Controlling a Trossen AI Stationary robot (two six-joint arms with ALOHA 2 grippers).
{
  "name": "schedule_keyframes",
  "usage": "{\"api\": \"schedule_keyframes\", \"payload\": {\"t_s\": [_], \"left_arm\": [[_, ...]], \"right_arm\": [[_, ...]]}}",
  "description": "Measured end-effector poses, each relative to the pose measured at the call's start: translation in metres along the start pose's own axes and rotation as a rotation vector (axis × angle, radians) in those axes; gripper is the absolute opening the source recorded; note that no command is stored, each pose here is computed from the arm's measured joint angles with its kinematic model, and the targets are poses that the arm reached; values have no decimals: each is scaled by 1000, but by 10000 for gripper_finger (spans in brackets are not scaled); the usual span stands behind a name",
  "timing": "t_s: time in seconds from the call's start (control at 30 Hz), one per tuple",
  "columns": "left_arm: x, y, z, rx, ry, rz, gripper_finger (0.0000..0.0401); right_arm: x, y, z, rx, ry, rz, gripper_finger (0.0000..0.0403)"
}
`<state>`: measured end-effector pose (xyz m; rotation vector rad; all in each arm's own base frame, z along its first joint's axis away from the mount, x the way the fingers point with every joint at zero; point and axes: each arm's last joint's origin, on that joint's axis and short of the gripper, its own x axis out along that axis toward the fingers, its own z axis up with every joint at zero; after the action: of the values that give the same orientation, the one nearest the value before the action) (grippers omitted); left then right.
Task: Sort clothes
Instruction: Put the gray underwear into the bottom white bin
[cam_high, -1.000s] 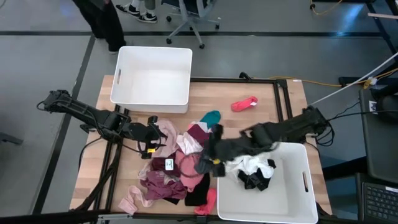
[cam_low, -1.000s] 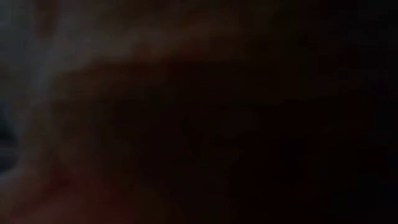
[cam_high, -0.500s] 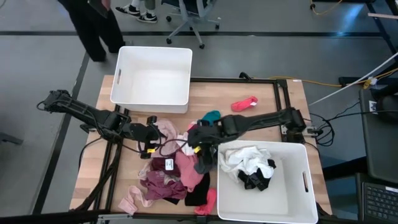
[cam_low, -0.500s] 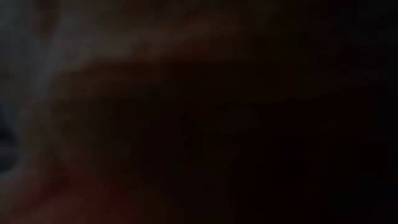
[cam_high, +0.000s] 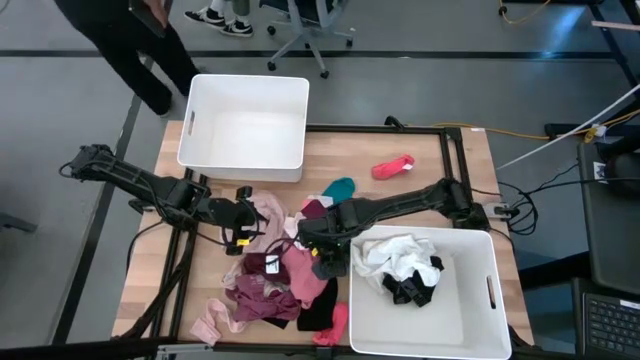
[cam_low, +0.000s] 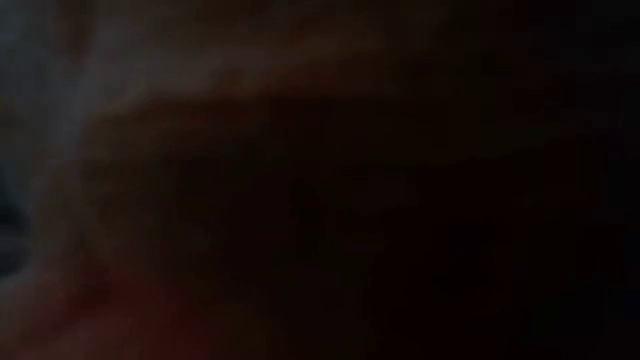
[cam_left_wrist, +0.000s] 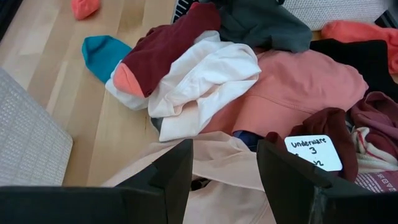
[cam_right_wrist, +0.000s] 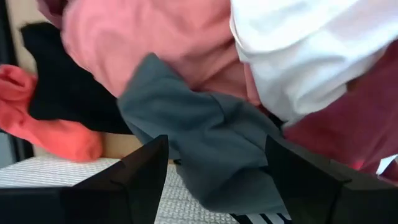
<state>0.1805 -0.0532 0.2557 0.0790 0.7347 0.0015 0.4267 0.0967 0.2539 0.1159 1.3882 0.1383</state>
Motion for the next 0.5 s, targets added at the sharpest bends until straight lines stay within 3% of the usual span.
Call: {"api": "schedule_keyframes", "payload": {"t_s": [0.27, 0.37, 0.5], "left_arm": [[0, 0, 0, 0, 0, 0, 169], [0, 0, 0, 0, 0, 0, 169], [0, 0, 0, 1, 0, 0, 169]], "right_arm": [[19, -4, -5, 11, 125, -27, 254], [20, -4, -5, 3, 131, -28, 212], [20, -5, -5, -13, 120, -76, 119]]}}
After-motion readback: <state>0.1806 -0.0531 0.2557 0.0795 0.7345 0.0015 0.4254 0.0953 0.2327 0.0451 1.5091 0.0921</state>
